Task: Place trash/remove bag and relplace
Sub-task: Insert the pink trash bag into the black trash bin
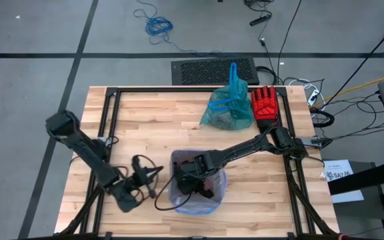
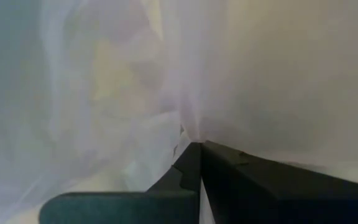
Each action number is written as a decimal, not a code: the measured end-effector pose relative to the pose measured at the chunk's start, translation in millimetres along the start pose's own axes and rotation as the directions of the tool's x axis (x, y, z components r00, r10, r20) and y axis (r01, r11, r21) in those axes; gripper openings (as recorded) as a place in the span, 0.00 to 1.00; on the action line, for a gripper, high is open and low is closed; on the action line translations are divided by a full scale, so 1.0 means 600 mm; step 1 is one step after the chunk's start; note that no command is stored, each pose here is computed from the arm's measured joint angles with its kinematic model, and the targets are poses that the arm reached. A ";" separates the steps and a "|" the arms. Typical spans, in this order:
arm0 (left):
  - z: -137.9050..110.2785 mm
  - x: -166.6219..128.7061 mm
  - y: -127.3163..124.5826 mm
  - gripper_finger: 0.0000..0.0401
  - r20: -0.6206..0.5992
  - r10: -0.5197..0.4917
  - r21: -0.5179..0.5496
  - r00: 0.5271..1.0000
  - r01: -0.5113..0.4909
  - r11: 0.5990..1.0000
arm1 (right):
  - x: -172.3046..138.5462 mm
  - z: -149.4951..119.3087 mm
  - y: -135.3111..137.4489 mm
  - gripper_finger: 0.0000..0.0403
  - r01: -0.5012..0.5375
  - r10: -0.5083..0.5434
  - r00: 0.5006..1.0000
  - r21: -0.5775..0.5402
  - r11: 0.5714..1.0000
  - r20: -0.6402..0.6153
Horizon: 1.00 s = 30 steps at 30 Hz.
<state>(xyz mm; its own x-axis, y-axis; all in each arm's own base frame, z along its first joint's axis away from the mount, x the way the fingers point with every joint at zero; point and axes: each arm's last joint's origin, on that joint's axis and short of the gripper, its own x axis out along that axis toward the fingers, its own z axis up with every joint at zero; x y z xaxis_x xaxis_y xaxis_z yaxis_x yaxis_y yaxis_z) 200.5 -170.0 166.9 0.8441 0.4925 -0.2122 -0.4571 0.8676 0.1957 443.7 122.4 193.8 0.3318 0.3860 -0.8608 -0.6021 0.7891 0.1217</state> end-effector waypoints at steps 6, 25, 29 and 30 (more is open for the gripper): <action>0.024 -0.021 0.020 0.00 0.027 -0.001 -0.126 1.000 0.004 0.992 | 0.000 0.000 0.000 0.00 0.000 0.000 1.000 0.000 1.000 -0.001; -0.016 0.081 -0.053 0.00 0.047 -0.183 -0.052 0.982 0.185 0.981 | 0.000 -0.003 0.008 0.00 -0.012 0.011 0.999 -0.019 1.000 -0.034; -0.021 0.083 -0.054 0.00 0.036 -0.184 -0.038 0.982 0.185 0.982 | 0.004 -0.005 0.007 0.00 0.011 -0.012 0.999 -0.022 1.000 -0.045; -0.022 0.083 -0.054 0.00 0.035 -0.183 -0.035 0.982 0.184 0.982 | 0.008 -0.006 0.006 0.00 0.022 -0.024 0.998 -0.028 0.999 -0.051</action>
<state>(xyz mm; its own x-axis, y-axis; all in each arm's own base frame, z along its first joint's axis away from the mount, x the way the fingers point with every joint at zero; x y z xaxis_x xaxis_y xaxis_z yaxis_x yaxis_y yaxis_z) 253.6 -172.7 137.5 0.9227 0.3225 -0.2112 -0.3032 0.9454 0.1192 440.8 125.2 188.6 0.3089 0.3423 -0.8874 -0.6148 0.7837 0.0883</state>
